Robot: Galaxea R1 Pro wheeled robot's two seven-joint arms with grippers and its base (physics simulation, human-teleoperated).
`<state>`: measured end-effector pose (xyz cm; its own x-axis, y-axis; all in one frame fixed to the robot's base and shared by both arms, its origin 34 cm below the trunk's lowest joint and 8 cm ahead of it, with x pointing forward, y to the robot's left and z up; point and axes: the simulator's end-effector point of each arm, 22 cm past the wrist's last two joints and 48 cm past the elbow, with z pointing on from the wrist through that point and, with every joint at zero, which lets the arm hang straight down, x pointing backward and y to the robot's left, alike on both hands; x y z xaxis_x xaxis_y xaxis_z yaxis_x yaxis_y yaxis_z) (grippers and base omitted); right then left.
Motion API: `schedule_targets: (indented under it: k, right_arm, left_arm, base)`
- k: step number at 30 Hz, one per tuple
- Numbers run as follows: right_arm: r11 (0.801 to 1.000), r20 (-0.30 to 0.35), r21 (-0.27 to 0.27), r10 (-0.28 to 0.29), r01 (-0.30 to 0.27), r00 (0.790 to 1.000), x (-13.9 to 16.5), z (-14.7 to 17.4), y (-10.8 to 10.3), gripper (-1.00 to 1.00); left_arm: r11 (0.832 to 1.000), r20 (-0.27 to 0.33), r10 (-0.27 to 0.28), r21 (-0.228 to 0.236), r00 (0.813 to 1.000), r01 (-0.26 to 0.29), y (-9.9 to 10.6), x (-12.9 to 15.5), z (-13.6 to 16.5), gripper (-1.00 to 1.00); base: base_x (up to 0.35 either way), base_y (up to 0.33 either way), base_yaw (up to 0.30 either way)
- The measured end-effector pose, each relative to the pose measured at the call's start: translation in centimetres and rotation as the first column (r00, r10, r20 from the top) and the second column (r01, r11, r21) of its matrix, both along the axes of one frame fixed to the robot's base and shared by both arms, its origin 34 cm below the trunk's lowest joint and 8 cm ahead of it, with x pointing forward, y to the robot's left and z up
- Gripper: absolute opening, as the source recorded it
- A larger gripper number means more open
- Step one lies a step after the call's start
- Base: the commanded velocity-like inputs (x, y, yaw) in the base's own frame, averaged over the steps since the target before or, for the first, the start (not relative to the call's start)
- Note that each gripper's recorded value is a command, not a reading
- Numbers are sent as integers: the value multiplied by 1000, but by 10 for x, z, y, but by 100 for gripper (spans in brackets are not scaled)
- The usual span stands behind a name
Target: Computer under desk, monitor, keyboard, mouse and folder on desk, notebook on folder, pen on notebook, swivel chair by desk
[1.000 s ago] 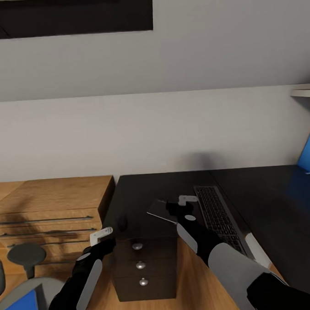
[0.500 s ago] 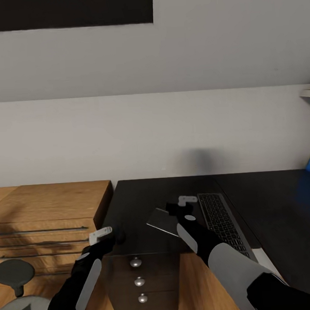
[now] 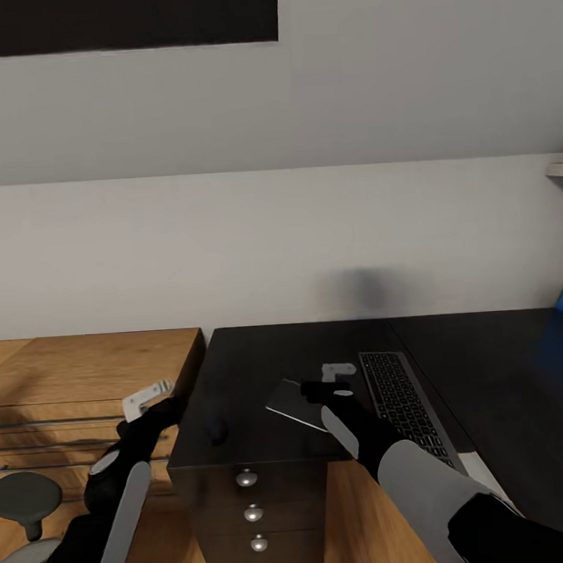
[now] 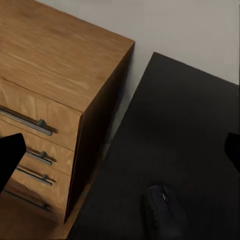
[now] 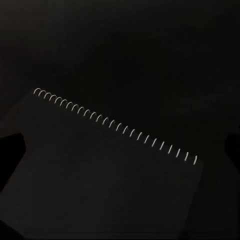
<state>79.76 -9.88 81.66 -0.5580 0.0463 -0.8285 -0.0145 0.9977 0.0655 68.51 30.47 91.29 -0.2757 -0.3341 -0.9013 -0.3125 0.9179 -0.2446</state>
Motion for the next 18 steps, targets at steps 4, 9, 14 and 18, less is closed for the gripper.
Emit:
schedule_targets:
  k: [4,9,14,18]
  right_arm:
    - [1000,-40,-24,18,-19,999,10,14,0,100]
    - [1000,-89,-7,17,-18,996,22,37,-1,100]
    - [998,-132,66,3,5,991,20,36,3,100]
    - [996,-158,93,3,12,987,17,34,6,100]
  left_arm:
    - [1000,7,21,-8,1000,-21,9,-4,3,100]
    - [999,8,30,-10,1000,-30,13,-5,3,100]
    - [999,9,34,-12,999,-34,14,-5,3,100]
    - [999,8,42,-16,999,-42,17,-6,3,100]
  base:
    - [0,0,0]
    - [0,0,0]
    - [0,0,0]
    - [0,0,1]
